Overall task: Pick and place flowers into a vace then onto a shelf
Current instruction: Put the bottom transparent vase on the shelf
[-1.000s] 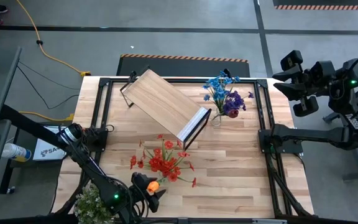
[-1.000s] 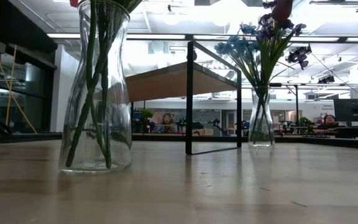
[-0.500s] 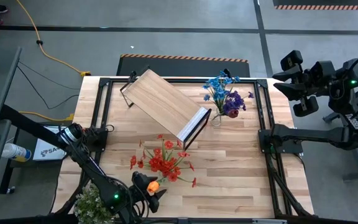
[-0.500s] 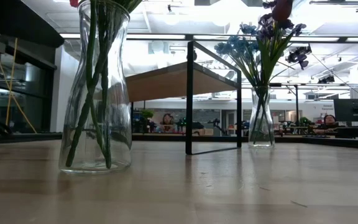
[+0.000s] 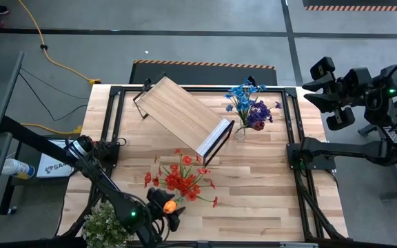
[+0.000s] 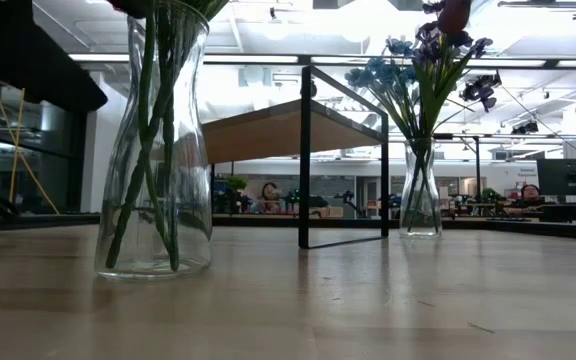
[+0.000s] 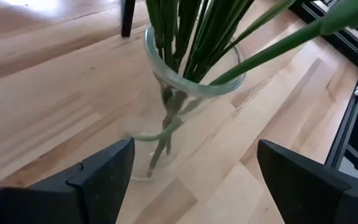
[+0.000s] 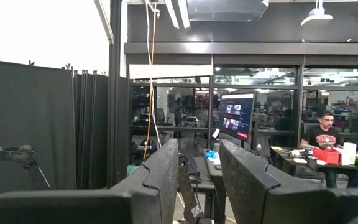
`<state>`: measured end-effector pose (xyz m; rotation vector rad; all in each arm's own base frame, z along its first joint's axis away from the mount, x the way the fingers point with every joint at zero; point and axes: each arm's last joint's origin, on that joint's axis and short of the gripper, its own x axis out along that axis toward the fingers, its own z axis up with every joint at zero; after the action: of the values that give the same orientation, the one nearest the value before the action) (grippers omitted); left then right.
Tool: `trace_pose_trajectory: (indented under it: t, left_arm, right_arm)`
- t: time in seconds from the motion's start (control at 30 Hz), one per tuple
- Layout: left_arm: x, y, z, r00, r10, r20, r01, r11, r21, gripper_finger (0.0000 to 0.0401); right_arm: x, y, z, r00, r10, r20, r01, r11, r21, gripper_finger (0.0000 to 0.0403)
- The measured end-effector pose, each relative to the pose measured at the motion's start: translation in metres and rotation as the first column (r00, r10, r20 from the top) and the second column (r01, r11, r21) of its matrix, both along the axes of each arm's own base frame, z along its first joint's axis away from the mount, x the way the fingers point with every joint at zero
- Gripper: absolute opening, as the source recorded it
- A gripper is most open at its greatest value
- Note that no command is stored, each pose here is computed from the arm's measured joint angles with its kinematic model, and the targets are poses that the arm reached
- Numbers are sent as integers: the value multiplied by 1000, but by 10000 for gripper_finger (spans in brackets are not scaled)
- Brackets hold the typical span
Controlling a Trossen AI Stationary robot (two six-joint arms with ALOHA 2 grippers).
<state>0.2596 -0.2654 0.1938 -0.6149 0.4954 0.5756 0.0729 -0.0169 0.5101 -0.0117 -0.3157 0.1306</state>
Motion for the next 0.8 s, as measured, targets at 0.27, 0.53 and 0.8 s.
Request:
trace_pose_trajectory:
  t: [0.27, 0.53, 0.8]
  left_arm:
    - [-2, 3, 0, 1000, 4, -9, -3, 999, 54, 372]
    - [0, 5, -4, 1000, 13, -1, -13, 993, 116, 372]
    - [6, 9, -11, 999, 35, -7, -33, 988, 148, 372]
  right_arm:
    - [0, 0, 0, 1000, 0, 0, 0, 1000, -1, 110]
    - [0, 0, 0, 1000, 0, 0, 0, 1000, -2, 110]
    - [0, 0, 0, 1000, 0, 0, 0, 1000, -2, 110]
